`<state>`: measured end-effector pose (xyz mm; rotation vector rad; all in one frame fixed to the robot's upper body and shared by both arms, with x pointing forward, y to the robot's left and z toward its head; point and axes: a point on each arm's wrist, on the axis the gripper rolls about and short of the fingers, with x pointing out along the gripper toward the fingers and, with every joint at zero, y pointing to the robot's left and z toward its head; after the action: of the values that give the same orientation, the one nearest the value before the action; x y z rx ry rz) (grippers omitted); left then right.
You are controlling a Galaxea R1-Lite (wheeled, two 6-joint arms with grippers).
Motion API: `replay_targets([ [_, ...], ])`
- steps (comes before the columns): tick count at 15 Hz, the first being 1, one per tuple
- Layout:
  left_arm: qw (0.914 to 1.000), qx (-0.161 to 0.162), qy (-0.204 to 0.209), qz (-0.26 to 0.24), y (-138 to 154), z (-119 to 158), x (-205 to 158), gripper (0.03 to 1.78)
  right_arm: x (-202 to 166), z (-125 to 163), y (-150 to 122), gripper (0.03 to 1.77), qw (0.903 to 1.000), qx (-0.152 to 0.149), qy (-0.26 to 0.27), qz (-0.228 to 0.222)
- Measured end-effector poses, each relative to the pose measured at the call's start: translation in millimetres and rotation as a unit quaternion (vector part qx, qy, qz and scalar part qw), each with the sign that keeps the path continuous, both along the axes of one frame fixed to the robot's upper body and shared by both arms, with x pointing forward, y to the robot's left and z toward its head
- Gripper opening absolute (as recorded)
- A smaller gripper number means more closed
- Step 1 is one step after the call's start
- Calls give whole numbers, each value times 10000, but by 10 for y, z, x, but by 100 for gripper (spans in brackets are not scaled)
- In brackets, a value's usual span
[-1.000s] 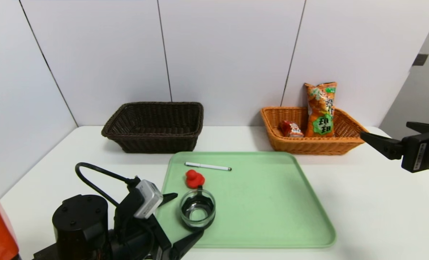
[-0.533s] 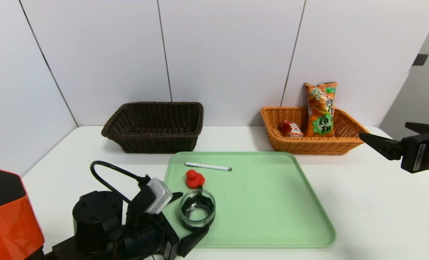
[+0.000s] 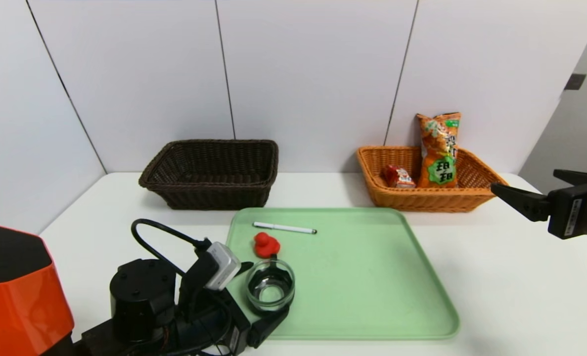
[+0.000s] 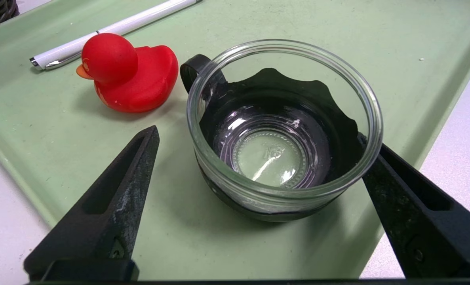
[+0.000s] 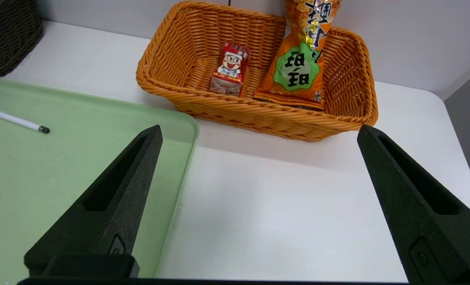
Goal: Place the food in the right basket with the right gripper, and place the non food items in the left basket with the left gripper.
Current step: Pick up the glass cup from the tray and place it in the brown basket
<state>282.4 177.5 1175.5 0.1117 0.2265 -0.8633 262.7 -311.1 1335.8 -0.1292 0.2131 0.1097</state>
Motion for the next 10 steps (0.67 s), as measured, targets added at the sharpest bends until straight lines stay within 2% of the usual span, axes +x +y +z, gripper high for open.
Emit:
replay_targets([
  [1, 10000, 5, -2, -1, 0, -1, 0, 169, -1, 0, 0, 170, 10000, 0, -2, -2],
  [4, 10000, 15, -27, -5, -4, 1, 5, 129, -5, -3, -1, 170, 10000, 9, 4, -2],
  [6, 10000, 26, -17, -6, 2, -3, -3, 123, -6, -5, -1, 170, 10000, 7, 9, -2],
  [10, 10000, 15, -33, 0, 7, 10, -8, 121, -7, -7, 0, 170, 10000, 21, 14, 29],
])
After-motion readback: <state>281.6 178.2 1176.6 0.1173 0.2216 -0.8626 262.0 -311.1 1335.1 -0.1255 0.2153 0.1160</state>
